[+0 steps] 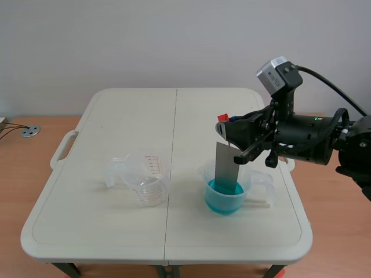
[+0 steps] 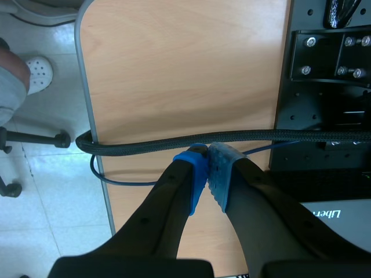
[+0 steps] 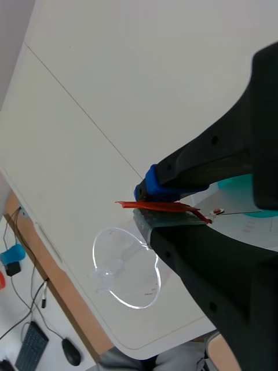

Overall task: Hold the metal plate by the orange handle, dip it into the blue solution, take it out and point at it, then put the plate back in the beaker on the left.
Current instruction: 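Hold the plate still in the solution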

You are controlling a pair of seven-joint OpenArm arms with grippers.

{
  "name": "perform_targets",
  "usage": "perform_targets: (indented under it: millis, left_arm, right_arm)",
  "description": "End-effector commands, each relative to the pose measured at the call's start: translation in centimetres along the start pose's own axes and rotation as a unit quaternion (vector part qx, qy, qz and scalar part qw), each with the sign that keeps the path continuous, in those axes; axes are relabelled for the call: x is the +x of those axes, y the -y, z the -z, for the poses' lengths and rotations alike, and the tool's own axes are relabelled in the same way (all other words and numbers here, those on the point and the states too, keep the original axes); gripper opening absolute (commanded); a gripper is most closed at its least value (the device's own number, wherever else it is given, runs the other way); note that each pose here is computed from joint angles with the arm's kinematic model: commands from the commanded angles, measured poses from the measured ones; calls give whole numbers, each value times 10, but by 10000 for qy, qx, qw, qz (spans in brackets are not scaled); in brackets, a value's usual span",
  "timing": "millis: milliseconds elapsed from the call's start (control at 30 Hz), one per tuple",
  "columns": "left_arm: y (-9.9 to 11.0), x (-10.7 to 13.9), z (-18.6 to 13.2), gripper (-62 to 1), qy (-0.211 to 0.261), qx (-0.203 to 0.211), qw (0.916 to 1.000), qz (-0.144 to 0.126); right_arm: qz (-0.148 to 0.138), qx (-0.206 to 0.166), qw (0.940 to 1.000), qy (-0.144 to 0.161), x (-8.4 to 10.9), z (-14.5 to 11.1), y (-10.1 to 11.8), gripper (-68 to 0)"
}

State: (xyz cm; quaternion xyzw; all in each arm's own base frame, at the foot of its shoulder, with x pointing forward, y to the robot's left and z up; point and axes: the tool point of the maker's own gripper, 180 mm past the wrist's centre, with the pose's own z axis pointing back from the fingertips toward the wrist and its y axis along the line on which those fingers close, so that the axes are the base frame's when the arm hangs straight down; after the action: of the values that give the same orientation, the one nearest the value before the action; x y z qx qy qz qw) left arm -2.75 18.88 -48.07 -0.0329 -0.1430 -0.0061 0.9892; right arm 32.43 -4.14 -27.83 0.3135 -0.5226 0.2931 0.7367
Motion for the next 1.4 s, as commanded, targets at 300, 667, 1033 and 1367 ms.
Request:
perform_targets:
  millis: [300,667,1033,1367]
  left_arm:
    - [1,0,-2,-577,12,-24,10000,28]
    - [-3,2,-3,-577,46,-2,10000,69]
    - [-43,64,-18,-577,1125,409,9923,328]
    - [-80,155,-57,-577,2492,732,9594,1101]
  right_arm:
    - [-775,314,9962,241,41,-16,-28,-664]
    - [-1129,347,9905,706,85,-41,-35,-664]
    - [-1329,412,9855,968,113,-56,-40,-664]
    - [-1477,402,9812,1173,131,-64,-44,-664]
